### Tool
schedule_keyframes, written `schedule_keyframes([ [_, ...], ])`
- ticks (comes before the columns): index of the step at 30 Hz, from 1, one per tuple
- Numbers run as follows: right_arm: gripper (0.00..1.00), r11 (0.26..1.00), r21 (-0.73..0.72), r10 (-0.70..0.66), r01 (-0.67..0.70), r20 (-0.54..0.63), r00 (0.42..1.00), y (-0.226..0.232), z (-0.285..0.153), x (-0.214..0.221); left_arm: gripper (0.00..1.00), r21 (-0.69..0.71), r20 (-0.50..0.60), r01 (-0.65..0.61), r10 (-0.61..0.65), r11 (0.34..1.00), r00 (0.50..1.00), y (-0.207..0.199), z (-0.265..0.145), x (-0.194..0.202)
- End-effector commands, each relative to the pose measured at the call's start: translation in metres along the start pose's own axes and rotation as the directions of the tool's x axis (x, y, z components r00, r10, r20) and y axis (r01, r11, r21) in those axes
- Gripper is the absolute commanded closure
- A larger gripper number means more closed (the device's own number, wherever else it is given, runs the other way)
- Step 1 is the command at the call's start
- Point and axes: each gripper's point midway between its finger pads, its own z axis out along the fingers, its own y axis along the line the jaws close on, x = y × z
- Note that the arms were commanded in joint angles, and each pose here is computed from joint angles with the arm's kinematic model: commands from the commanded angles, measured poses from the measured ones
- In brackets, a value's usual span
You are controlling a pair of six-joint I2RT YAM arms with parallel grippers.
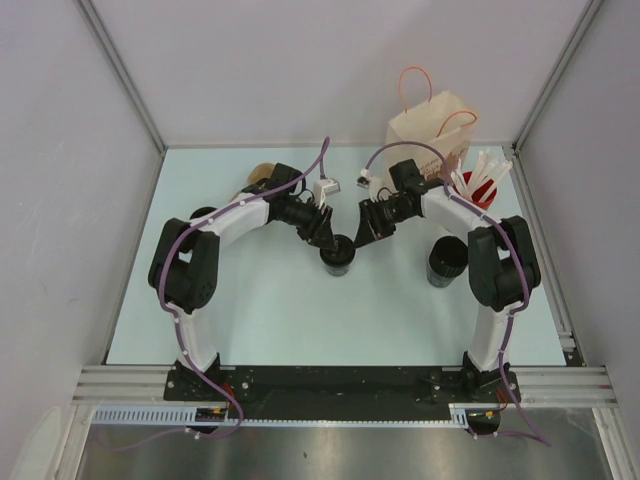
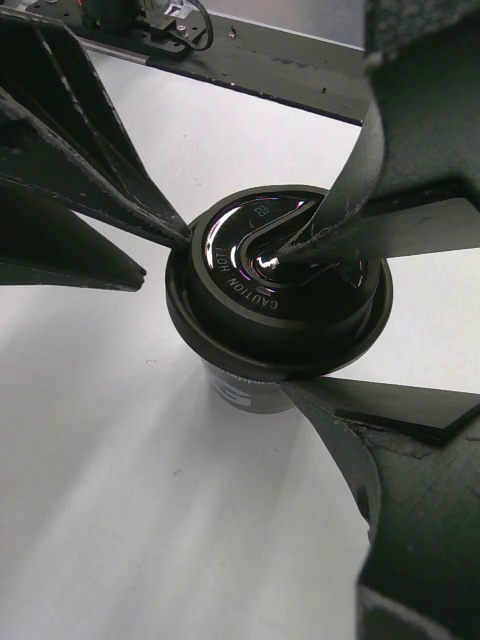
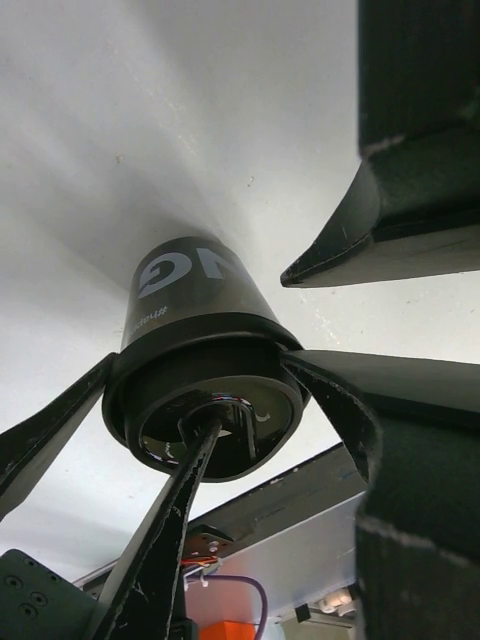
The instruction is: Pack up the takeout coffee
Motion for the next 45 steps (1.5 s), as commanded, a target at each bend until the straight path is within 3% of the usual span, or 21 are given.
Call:
schedule_keyframes([
  [1, 0.64, 0.999, 0.023, -0.043, 0.042, 0.037, 0.998, -0.008, -0.017, -0.018, 0.52, -0.238, -0.272, 0.009, -0.076, 0.971, 0.959, 0.059, 0.001, 0.091],
  [9, 0.64, 0.998, 0.019, -0.057, 0.056, 0.043, 0.997, -0.004, -0.012, -0.039, 0.52, -0.236, -0.265, 0.009, -0.073, 0.972, 0.961, 0.058, 0.000, 0.089],
  [23, 0.63, 0.998, 0.013, -0.057, 0.058, -0.045, 0.997, -0.003, 0.022, -0.018, 0.52, -0.233, -0.264, 0.010, -0.073, 0.972, 0.962, 0.057, 0.001, 0.090],
  [31, 0.63, 0.943, 0.291, -0.089, 0.163, -0.251, 0.964, -0.049, 0.035, 0.028, 0.52, -0.250, -0.278, 0.005, -0.077, 0.968, 0.957, 0.059, -0.002, 0.092],
  [35, 0.62, 0.936, 0.305, -0.082, 0.178, -0.303, 0.949, -0.057, 0.037, 0.047, 0.52, -0.255, -0.286, 0.000, -0.075, 0.967, 0.955, 0.058, -0.004, 0.095],
  [42, 0.61, 0.934, 0.283, -0.155, 0.216, -0.221, 0.963, -0.036, 0.028, 0.014, 0.52, -0.260, -0.296, -0.001, -0.079, 0.966, 0.952, 0.059, -0.005, 0.098],
  [45, 0.61, 0.922, 0.300, -0.149, 0.243, -0.302, 0.941, -0.042, 0.039, 0.029, 0.52, -0.264, -0.301, -0.002, -0.081, 0.964, 0.950, 0.059, -0.006, 0.099],
])
